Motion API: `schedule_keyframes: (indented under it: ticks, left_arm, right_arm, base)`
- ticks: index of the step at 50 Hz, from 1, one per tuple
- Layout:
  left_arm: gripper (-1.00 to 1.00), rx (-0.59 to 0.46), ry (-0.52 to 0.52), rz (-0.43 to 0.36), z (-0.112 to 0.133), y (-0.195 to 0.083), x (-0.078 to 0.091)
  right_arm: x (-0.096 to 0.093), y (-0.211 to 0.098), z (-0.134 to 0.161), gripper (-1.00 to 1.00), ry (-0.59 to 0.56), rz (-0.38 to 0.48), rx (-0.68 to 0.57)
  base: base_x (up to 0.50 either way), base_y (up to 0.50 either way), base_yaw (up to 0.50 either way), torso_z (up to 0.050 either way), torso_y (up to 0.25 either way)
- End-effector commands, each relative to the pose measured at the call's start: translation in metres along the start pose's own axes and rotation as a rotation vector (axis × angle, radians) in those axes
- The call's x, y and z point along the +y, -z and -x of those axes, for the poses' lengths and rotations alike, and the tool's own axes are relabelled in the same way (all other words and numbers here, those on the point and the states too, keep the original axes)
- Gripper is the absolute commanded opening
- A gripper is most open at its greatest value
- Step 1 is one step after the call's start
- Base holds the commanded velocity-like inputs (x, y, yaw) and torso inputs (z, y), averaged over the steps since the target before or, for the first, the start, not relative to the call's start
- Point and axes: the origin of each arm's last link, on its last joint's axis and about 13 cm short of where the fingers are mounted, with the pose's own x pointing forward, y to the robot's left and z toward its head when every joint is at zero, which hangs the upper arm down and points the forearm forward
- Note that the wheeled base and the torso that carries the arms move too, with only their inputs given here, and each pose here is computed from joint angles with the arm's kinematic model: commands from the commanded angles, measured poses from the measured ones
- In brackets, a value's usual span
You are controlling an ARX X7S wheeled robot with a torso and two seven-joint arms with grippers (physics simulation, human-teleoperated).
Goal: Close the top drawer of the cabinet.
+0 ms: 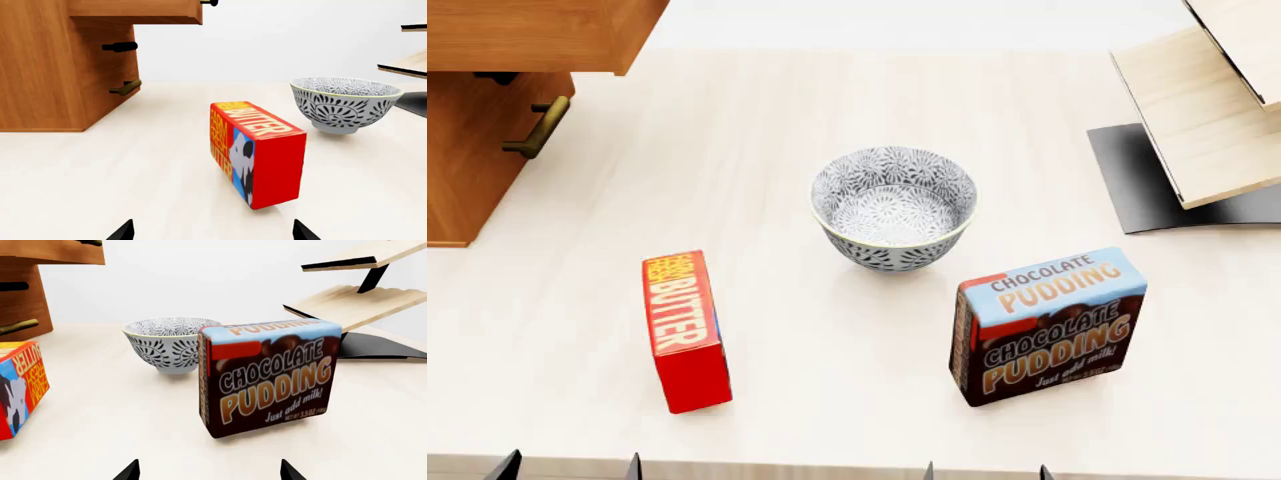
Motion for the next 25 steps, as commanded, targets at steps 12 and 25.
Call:
schedule_keyframes:
  ticks: [12,25]
  left_arm:
    - [1.00,0.085,0.021,-0.041,-0.007,-0.011,0.002]
    - [1.00,0.182,0.056,0.108,-0.008,-0.114,0.021]
  right_arm:
    - [-0.003,-0.011,-0.005,1.00,0.022,0.038,0.101]
    - [-0.014,-0.106,-0.006,1.00,-0.051,0.032,0.060]
  base:
    - [0.00,0.00,0.00,0.000,0.000]
    - [0.00,0.00,0.00,0.000,0.000]
